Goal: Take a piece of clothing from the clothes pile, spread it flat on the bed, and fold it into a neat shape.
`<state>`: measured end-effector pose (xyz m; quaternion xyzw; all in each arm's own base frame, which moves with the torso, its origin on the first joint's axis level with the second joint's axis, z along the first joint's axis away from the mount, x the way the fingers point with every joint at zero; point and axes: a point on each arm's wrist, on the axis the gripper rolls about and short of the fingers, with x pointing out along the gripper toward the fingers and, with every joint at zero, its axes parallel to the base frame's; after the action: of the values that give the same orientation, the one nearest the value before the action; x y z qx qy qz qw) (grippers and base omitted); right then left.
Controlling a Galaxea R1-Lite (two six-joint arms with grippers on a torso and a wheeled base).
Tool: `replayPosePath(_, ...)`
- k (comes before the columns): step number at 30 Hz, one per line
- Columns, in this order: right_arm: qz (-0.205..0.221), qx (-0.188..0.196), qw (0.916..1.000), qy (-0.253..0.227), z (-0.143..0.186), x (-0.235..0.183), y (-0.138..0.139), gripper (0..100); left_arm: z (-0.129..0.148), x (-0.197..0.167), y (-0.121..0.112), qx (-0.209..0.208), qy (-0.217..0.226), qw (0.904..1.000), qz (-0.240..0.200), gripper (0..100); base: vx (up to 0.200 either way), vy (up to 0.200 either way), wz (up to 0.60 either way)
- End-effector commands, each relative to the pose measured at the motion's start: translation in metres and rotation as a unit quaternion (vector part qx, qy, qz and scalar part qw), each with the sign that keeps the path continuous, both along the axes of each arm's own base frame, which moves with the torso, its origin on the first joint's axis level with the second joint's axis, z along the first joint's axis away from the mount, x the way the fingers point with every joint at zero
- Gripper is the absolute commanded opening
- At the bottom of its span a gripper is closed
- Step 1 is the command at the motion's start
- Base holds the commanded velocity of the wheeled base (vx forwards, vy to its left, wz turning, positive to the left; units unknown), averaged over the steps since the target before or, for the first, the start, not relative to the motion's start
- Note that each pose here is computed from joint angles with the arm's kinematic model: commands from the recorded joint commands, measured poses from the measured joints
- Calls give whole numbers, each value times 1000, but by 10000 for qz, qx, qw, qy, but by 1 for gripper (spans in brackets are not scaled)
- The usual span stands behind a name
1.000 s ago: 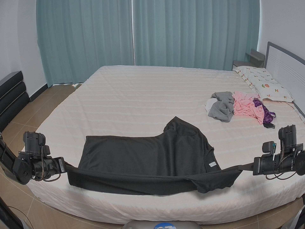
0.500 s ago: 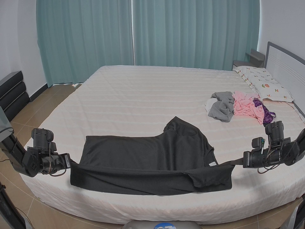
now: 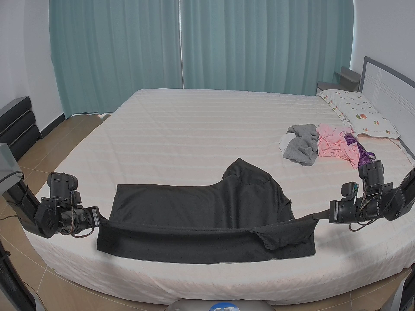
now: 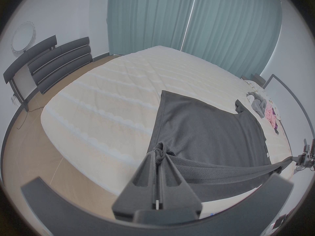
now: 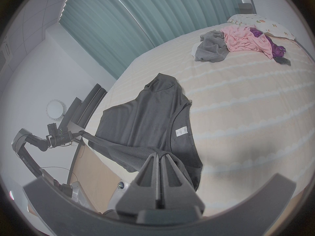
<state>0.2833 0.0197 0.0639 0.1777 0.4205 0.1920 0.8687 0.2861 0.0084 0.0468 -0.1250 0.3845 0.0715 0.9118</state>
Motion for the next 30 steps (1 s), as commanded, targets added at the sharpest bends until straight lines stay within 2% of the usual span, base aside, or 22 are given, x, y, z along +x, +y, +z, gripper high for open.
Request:
replayPosePath(1,9,3,10000,-84,6,-5,0,0,5,-3,0,3,-70,10000,8,0,0,0,0)
replayPosePath(12,55,-4,9998,176,-19,22,5,0,-17,19,1,-19,121,9999,3,0,0,0,0)
replayPosePath(22,-108,124,9992,357,-40,55,7,0,-42,42,-2,-28,312,9995,-37,0,0,0,0)
replayPosePath(30,-78,127,9985,525,-59,66,10,0,-58,57,-1,-34,373,9993,-31,0,0,0,0)
